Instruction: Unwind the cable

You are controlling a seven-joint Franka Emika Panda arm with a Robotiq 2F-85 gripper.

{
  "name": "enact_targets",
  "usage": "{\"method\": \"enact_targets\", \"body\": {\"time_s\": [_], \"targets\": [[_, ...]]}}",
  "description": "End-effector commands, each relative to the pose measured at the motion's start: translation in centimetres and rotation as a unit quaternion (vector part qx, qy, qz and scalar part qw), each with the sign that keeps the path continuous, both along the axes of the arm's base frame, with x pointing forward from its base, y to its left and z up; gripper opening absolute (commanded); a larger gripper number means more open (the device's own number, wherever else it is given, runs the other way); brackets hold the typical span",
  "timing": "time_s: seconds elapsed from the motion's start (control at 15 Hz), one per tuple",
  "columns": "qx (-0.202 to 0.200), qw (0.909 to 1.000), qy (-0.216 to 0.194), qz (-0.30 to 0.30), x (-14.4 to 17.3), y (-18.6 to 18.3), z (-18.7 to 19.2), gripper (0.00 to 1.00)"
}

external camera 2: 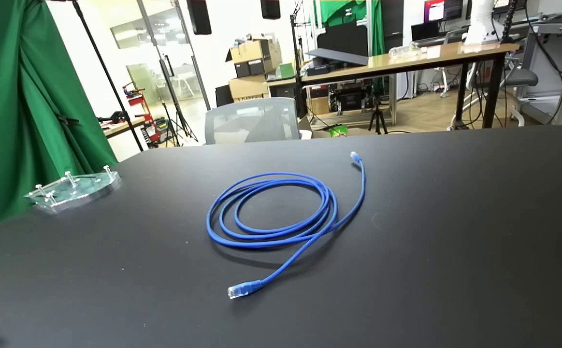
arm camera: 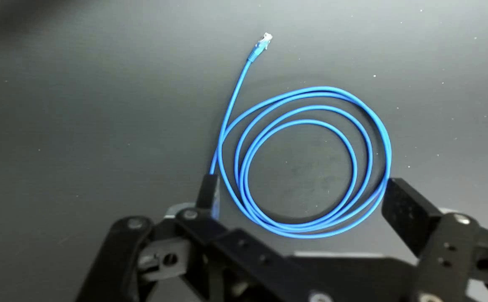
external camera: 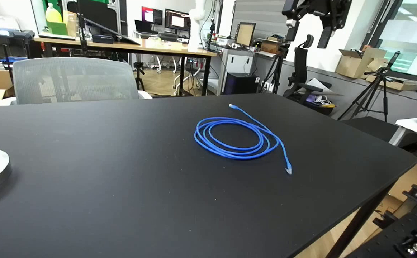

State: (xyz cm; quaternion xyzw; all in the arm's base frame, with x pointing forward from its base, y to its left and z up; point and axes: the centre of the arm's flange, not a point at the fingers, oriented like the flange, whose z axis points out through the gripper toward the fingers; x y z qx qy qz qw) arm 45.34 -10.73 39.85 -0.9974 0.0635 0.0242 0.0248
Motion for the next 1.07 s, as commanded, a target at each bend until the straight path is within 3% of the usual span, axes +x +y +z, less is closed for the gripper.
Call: {"method": "enact_targets", "body": {"time_s": [0.0, 0.07, 0.47, 1.0], "targets": [[-0.021, 0.9997, 0.015, -0.002, 3.8, 1.1, -2.8, 1.0], [-0.006, 0.9999, 0.007, 0.007, 1.6, 0.7, -1.8, 1.0], [-0.015, 0.9999, 0.006, 0.005, 2.7, 1.4, -4.0, 1.0], [0.036, 0.9957, 0.066, -0.055, 2.0, -4.2, -12.8, 1.0]]}}
